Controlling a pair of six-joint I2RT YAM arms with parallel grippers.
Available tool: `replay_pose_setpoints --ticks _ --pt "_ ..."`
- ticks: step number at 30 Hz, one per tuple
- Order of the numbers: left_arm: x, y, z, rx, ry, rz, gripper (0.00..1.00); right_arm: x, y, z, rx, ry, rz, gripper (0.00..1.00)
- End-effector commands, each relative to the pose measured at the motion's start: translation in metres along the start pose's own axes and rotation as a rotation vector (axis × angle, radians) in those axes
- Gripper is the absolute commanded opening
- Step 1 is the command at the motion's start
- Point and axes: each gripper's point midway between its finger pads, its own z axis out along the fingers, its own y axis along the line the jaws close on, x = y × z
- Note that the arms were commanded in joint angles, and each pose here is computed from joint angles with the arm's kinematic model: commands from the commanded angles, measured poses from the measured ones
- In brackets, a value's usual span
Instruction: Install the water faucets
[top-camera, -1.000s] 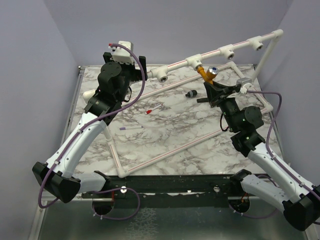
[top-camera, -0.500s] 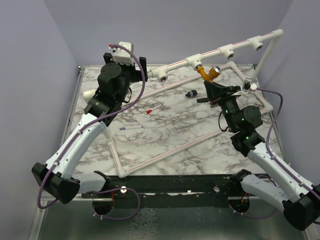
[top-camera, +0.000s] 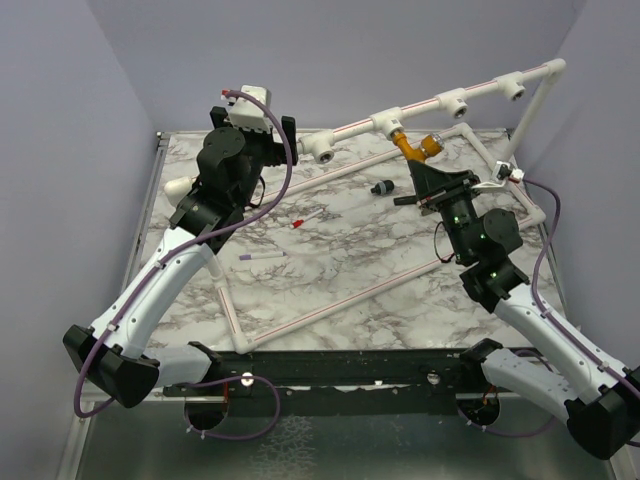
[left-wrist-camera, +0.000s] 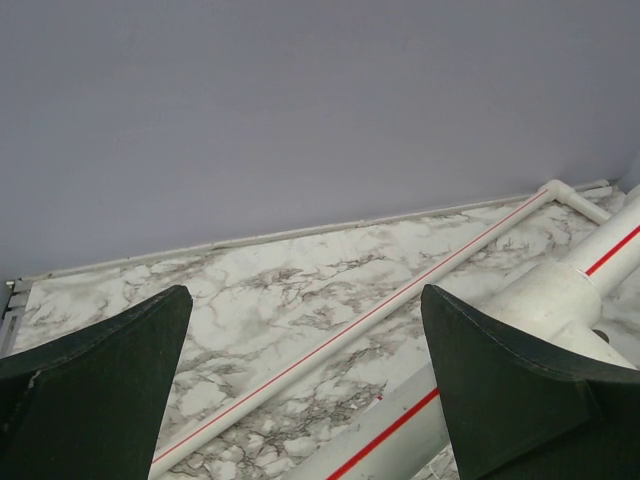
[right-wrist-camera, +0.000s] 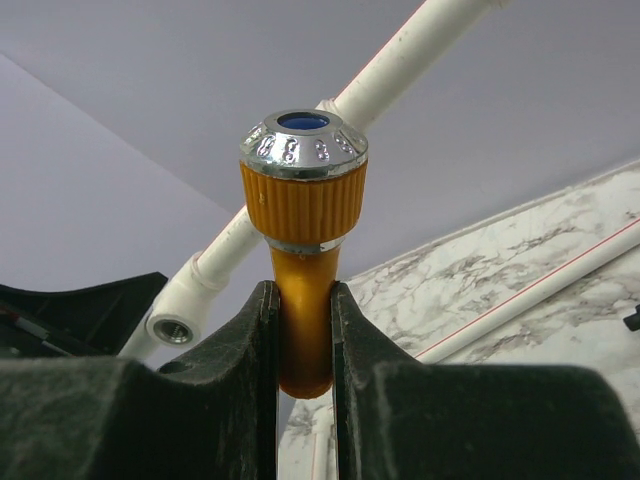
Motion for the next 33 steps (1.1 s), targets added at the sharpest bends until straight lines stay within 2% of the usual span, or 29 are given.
replay_pose_setpoints --ticks 1,21,33 --pt "0.033 -0.003 -0.006 0.010 0.104 0.034 0.98 -0.020 0.017 0.007 0.000 -0.064 0.185 0.01" --pt "0.034 -0.011 -0.009 0.018 0.102 0.051 0.98 -0.017 0.006 0.008 0.161 -0.047 0.550 0.01" --pt "0.034 -0.024 -0.013 0.039 0.103 0.086 0.98 0.002 -0.009 0.001 0.257 -0.008 0.756 0.01"
